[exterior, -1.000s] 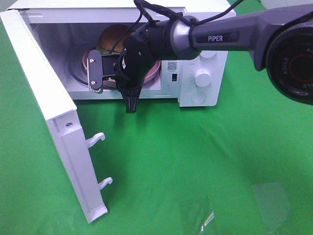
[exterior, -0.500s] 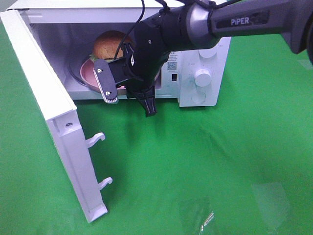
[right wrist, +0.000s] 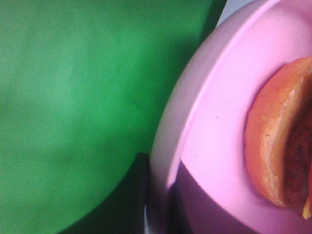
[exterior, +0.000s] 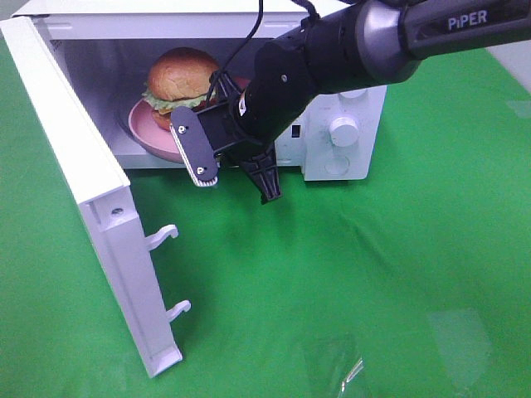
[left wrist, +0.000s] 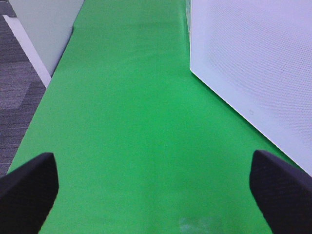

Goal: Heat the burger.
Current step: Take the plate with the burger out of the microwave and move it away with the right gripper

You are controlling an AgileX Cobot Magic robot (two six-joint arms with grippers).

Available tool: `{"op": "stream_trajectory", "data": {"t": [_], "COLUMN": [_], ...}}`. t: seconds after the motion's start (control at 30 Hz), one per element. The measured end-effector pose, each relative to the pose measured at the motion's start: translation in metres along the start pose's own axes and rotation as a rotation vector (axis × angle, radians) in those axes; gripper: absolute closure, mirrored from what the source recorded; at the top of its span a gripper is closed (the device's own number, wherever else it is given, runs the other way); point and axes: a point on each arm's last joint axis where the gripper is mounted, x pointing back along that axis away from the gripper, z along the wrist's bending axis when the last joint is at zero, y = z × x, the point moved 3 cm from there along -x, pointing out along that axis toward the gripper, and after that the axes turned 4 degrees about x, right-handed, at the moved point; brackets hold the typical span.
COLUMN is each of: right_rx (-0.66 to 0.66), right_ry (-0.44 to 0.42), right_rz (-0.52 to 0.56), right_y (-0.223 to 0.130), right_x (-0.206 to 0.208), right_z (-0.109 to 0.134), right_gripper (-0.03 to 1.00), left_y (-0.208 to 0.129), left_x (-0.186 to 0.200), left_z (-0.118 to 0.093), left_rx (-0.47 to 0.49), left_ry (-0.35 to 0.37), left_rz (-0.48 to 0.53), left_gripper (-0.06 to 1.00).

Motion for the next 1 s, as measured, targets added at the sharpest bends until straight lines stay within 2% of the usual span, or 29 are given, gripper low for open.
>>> {"op": "stream_trajectory", "data": {"t": [0.23, 1.0], "right_rx": [0.019, 0.053], "right_ry": [-0.049, -0.044], "right_rz": [-0.02, -0.039], "right_y": [0.001, -0.001], "right_x": [0.015, 0.063], "right_z": [0.013, 0.063], "right_gripper": [0.88, 0.88], "left_y": [0.0, 0.0], "left_x": [0.0, 0.0], "left_z": [0.0, 0.0], "left_rx": [0.0, 0.0], "left_ry": [0.0, 0.0], "left_rz": [0.0, 0.0], "left_gripper": [-0.04, -0.04]}}
